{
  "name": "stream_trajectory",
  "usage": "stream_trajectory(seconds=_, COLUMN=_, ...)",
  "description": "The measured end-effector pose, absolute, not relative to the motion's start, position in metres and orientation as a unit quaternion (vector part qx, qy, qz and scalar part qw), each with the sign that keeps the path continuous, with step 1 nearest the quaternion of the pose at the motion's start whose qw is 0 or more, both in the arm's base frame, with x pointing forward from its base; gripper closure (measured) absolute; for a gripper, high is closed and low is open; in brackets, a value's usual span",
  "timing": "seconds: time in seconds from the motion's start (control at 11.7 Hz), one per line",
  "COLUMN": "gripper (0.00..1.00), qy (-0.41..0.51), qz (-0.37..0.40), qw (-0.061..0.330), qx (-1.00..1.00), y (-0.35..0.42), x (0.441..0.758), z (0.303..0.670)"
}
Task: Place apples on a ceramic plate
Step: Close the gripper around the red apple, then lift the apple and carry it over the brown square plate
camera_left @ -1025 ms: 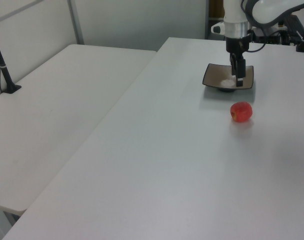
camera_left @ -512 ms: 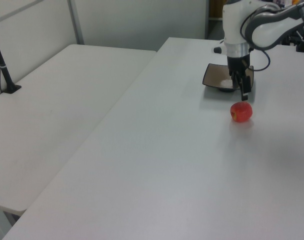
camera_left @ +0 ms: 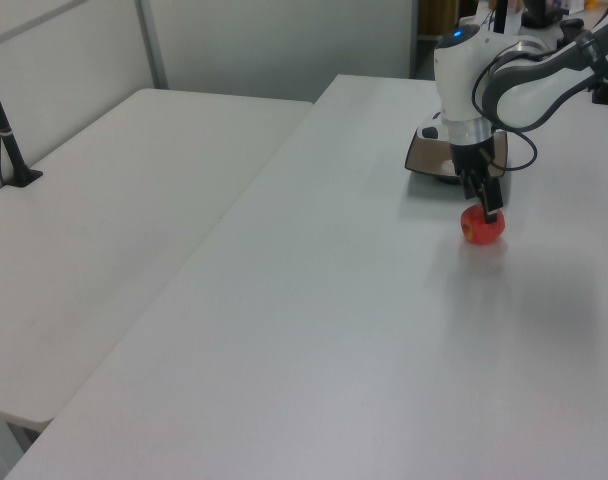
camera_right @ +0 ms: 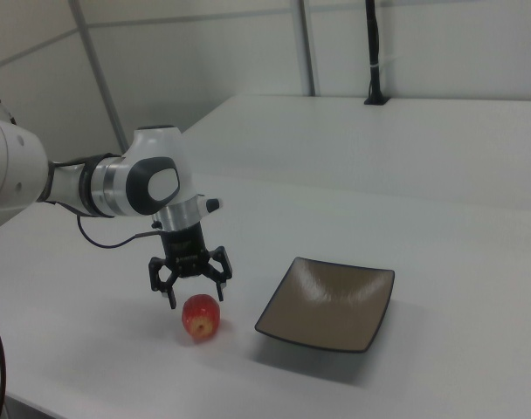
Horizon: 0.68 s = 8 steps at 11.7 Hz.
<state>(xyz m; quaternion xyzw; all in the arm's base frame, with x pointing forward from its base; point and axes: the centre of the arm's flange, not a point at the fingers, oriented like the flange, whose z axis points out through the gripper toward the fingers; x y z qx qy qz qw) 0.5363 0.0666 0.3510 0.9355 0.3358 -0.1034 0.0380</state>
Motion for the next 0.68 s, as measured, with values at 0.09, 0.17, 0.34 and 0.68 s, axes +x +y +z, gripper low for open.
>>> stream_trajectory(seconds=0.09, gripper=0.06, qy=0.343, qz=-0.109, qw=0.043, qx=0.932, y=0.0677, x=0.5343, z=0.347)
stream_trajectory(seconds=0.17, gripper=0.1, qy=0.35, qz=-0.114, qw=0.049, qx=0.928, y=0.0693, x=0.5321, z=0.3427)
stream_trajectory(seconds=0.34, gripper=0.3, qy=0.358, qz=-0.117, qw=0.054, qx=0.925, y=0.0737, x=0.5294, z=0.3403)
stream_trajectory(seconds=0.68, gripper=0.34, qy=0.359, qz=-0.117, qw=0.054, qx=0.924, y=0.0746, x=0.5292, z=0.3409)
